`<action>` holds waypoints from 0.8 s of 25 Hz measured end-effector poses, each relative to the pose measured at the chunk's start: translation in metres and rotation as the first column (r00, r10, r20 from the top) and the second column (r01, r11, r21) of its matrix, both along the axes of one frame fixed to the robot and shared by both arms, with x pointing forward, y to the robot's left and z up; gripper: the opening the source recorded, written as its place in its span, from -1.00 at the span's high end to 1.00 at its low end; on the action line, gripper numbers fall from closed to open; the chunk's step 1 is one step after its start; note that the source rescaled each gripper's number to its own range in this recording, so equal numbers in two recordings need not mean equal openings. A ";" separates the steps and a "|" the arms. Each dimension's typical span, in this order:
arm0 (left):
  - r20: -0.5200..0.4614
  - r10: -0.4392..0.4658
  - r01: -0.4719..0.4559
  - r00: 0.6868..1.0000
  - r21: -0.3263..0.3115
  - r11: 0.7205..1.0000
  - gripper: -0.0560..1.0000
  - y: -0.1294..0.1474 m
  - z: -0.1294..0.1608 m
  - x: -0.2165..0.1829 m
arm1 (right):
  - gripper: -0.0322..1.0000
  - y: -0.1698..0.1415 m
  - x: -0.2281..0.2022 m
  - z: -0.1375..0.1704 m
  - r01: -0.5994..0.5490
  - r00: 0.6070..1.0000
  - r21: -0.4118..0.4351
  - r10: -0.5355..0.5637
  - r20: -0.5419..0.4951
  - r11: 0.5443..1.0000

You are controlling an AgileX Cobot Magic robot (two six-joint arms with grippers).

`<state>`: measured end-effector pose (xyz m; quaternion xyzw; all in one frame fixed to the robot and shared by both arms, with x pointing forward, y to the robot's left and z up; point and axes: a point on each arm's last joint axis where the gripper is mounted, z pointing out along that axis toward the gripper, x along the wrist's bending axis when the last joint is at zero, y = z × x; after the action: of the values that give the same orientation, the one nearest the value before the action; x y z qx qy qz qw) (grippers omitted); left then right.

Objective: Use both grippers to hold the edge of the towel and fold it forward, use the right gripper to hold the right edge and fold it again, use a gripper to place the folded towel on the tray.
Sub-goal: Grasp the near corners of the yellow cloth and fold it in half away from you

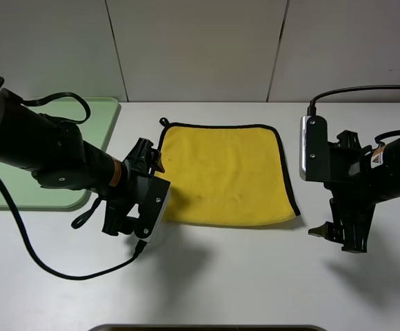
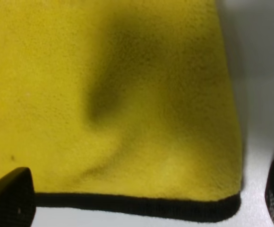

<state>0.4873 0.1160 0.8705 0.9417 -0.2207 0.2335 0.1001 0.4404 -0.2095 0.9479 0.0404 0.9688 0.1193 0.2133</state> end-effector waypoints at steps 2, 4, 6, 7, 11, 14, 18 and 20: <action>0.000 -0.001 0.001 1.000 -0.001 1.000 -0.96 0.000 0.000 0.000 | -1.00 0.001 0.002 0.001 0.000 1.000 0.008 0.000 0.022 1.000; 0.000 -0.002 0.002 1.000 -0.002 1.000 -0.96 0.000 0.000 0.000 | -1.00 0.003 0.003 0.002 -0.006 0.999 0.016 0.005 0.044 1.000; 0.001 -0.002 0.002 1.000 -0.004 1.000 -0.96 -0.001 0.000 0.000 | -1.00 0.008 0.002 0.002 -0.029 0.998 0.020 0.028 0.057 0.999; 0.001 -0.002 0.002 1.000 -0.004 1.000 -0.96 -0.001 0.000 0.000 | -1.00 0.012 0.001 0.001 -0.047 0.997 0.020 0.045 0.060 0.999; 0.002 -0.003 0.003 1.000 -0.006 1.000 -0.96 -0.001 0.000 0.000 | -1.00 0.029 -0.001 -0.011 -0.120 0.992 0.007 0.119 0.045 0.993; 0.002 -0.003 0.003 1.000 -0.006 1.000 -0.96 -0.001 0.000 0.000 | -1.00 0.034 0.002 -0.026 -0.130 0.991 -0.008 0.130 0.016 0.991; 0.002 -0.003 0.003 1.000 -0.006 1.000 -0.96 -0.001 0.000 0.000 | -1.00 0.036 0.006 -0.038 -0.130 0.991 -0.018 0.130 0.005 0.991; 0.002 -0.003 0.003 1.000 -0.006 1.000 -0.96 -0.001 0.000 0.000 | -1.00 0.038 0.010 -0.042 -0.127 0.992 -0.014 0.128 0.024 0.992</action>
<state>0.4877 0.1152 0.8704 0.9408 -0.2215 0.2349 0.1029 0.4500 -0.1720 0.9063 -0.0244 0.9675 0.1273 0.2173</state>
